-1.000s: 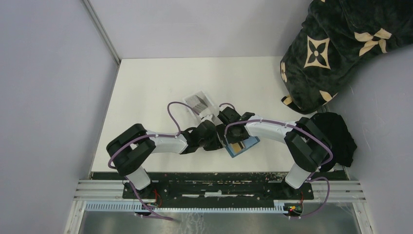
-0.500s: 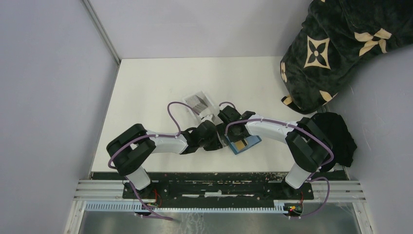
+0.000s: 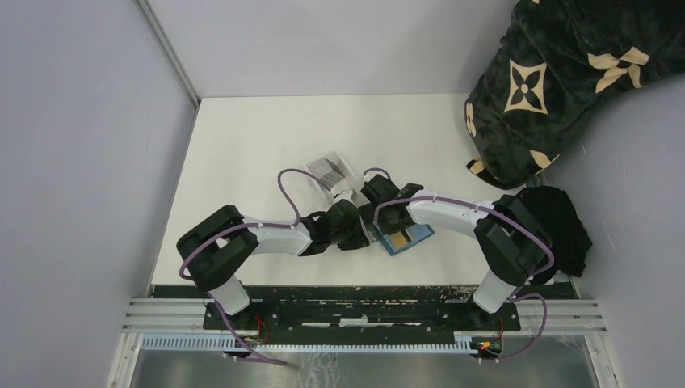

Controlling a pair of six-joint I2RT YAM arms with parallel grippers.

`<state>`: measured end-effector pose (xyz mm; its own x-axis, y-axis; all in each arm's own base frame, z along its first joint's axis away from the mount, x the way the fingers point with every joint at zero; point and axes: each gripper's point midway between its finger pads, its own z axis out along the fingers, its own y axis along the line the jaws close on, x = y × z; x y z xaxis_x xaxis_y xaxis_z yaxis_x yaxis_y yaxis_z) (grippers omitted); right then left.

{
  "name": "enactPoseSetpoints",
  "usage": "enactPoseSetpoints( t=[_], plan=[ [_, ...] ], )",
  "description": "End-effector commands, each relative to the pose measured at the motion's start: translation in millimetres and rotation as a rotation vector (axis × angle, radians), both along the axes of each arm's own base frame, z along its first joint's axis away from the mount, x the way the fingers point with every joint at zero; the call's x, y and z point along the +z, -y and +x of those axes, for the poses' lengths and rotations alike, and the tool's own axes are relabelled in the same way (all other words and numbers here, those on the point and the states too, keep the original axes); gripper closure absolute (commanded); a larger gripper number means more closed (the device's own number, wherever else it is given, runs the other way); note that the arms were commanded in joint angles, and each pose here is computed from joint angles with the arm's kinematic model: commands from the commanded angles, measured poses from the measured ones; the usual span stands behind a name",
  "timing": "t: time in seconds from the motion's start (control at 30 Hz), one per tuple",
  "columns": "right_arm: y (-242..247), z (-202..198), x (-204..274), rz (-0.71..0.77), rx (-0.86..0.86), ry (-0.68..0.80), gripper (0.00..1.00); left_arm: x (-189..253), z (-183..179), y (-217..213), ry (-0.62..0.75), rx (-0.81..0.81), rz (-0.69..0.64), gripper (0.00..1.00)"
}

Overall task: Put the credit cards into the card holder
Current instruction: Insert the credit card into the card holder.

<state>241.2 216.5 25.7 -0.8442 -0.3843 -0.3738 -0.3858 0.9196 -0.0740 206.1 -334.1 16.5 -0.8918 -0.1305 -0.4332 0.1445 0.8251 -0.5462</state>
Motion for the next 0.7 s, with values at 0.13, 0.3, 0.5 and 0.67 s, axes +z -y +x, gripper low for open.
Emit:
enactPoseSetpoints(
  t=[0.13,0.3,0.5,0.67],
  plan=[
    [0.2,4.5,8.1,0.009,-0.005,0.038,0.07,-7.1,-2.1,-4.1,-0.008,0.024,0.019,0.97],
    [-2.4,2.2,4.2,0.019,-0.007,0.026,0.12,-7.6,-1.1,-0.9,-0.010,0.022,0.018,0.97],
    [-0.8,1.6,2.3,0.008,-0.011,0.026,0.17,-7.4,-0.8,2.3,-0.009,0.017,0.016,0.97],
    [3.0,-0.4,-2.4,-0.013,-0.017,0.014,0.18,-6.4,-1.3,2.2,-0.006,0.016,0.016,0.97]
  ],
)
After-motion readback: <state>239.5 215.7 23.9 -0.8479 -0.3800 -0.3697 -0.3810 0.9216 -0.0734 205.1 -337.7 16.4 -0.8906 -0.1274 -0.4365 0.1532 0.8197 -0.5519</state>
